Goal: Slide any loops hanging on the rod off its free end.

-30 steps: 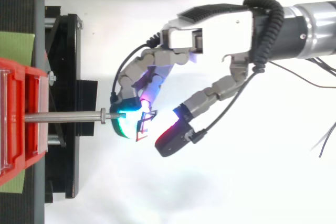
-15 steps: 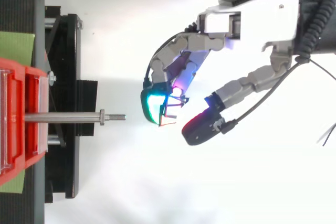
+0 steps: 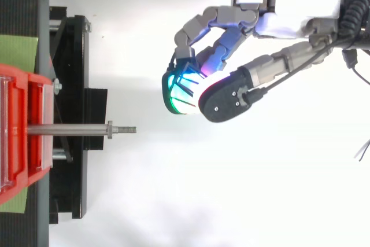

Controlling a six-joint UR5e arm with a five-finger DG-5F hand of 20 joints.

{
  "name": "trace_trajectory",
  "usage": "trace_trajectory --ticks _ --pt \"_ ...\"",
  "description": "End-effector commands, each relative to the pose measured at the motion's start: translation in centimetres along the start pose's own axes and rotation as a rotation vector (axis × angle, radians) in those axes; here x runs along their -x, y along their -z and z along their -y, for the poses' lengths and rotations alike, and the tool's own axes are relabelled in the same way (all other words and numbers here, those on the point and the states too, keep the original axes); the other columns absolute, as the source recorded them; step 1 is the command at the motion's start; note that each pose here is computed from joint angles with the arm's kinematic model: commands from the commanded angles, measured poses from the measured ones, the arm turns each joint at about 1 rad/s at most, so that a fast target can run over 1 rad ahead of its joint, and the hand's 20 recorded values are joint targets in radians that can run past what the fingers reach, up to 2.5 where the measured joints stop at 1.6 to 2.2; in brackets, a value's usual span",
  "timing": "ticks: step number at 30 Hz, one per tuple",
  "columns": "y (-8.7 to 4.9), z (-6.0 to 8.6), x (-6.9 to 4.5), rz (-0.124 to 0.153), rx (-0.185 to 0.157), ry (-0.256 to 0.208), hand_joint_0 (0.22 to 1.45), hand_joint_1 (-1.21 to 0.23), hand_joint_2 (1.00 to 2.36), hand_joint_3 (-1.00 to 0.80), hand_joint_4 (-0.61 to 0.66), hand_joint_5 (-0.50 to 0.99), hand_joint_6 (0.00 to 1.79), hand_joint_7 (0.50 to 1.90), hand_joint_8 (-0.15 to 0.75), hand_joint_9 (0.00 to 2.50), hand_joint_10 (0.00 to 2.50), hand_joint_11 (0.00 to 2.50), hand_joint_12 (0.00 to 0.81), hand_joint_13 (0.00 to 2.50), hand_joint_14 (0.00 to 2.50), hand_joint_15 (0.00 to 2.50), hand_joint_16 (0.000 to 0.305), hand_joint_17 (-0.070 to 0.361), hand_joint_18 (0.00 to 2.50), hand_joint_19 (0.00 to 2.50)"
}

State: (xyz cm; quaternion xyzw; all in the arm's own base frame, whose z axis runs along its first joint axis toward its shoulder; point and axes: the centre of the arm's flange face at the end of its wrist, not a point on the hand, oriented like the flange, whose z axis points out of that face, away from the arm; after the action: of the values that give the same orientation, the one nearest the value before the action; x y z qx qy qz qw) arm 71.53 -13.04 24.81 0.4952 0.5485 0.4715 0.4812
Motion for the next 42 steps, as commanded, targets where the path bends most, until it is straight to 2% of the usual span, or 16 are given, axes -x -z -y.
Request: trace_trajectory --ticks 1,5,13,22,27,30,36,42 --pt "-0.04 0.00 0.05 0.007 -0.001 -0.047 0.61 -0.70 1.01 -0.28 0.14 -0.18 0.88 1.10 0.297 0.94 0.01 0.37 0.297 0.69 0.00 0.12 0.040 0.090 0.73 0.37" --pt "-0.01 -0.11 0.07 0.008 0.000 -0.064 0.63 -0.80 1.01 -0.36 0.13 -0.19 0.89 1.07 0.289 0.90 0.01 0.38 0.303 0.69 0.01 0.11 0.040 0.090 0.73 0.36" --pt "-0.06 -0.01 -0.01 0.010 -0.001 -0.070 0.67 -0.84 1.00 -0.50 0.15 -0.19 0.89 1.04 0.284 0.89 0.01 0.38 0.301 0.70 0.00 0.11 0.039 0.089 0.75 0.34" --pt "-0.04 -0.11 -0.01 0.010 0.000 -0.070 0.67 -0.84 1.00 -0.50 0.15 -0.19 0.88 1.03 0.279 0.90 0.01 0.37 0.301 0.72 0.00 0.11 0.039 0.087 0.76 0.34" --pt "-0.09 -0.02 -0.12 0.008 -0.001 -0.070 0.60 -0.68 1.00 -0.50 0.15 -0.17 0.87 1.06 0.290 0.94 0.01 0.37 0.293 0.72 0.00 0.11 0.039 0.088 0.76 0.38" --pt "-0.11 -0.02 -0.22 0.008 -0.001 -0.069 0.61 -0.64 1.00 -0.48 0.14 -0.17 0.86 1.09 0.292 0.95 0.01 0.36 0.288 0.71 0.00 0.11 0.039 0.087 0.76 0.38" --pt "-0.12 -0.09 -0.07 0.013 0.000 -0.069 0.63 -0.71 1.01 -0.36 0.13 -0.17 0.87 1.11 0.297 0.95 0.01 0.37 0.289 0.69 0.00 0.11 0.039 0.088 0.75 0.38" --pt "-0.11 -0.02 -0.19 0.011 -0.001 -0.069 0.65 -0.80 1.01 -0.40 0.13 -0.18 0.87 1.09 0.292 0.92 0.01 0.38 0.298 0.68 0.00 0.11 0.040 0.089 0.74 0.36"
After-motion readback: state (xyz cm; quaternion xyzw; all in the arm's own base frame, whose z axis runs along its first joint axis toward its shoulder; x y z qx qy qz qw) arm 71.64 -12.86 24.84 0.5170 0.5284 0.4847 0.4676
